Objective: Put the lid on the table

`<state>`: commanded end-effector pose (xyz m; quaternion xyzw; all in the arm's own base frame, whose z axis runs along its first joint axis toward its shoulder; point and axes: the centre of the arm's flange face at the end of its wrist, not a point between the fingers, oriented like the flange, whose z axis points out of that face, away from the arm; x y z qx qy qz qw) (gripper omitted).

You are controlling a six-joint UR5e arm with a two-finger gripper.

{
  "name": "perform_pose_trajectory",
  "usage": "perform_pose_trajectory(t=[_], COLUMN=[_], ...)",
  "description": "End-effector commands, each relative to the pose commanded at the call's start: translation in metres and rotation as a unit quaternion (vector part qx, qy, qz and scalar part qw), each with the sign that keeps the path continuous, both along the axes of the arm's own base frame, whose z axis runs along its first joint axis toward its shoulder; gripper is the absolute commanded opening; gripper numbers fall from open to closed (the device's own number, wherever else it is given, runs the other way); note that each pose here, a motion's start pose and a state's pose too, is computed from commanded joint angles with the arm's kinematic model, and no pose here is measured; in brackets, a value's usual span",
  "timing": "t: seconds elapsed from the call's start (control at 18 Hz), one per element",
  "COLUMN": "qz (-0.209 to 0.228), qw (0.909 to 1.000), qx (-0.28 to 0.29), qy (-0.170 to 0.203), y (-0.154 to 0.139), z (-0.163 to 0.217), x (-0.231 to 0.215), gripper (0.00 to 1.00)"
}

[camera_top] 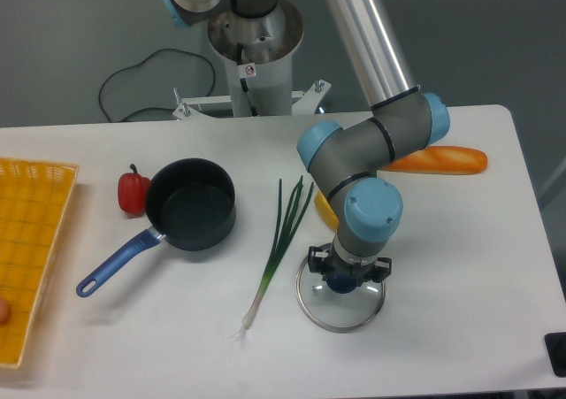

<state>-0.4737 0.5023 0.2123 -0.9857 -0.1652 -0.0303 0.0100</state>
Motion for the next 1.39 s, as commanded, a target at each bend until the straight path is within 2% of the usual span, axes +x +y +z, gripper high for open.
perform_pose_trajectory(t=[0.28,0.33,0.44,0.67,0.78,0.89,0.94,1.39], qz=[0.001,0.001,0.0,-0.004,-0.044,-0.118,-0.139,-0.206], qw=[1.0,1.0,0.9999,0.9996,0.9979,0.9895,0.9859,0.9721], qx=[0.004,0.006,0.009,0.015,0.0,-0.027,-0.033,-0.018], qy=[0.006,0.008,0.013,0.022,0.047,0.079,0.086,0.111], y=[0.001,0.001,0.003,0.004,0.008,0.02,0.022,0.042], z=[0.008,0.011,0.018,0.033,0.047,0.063,0.067,0.107], x=[-0.003,-0.004,-0.004,0.0,0.009,0.027,0.032,0.078], gripper=[0.74,0.8,1.0,1.0,1.0,1.0,1.0,1.0])
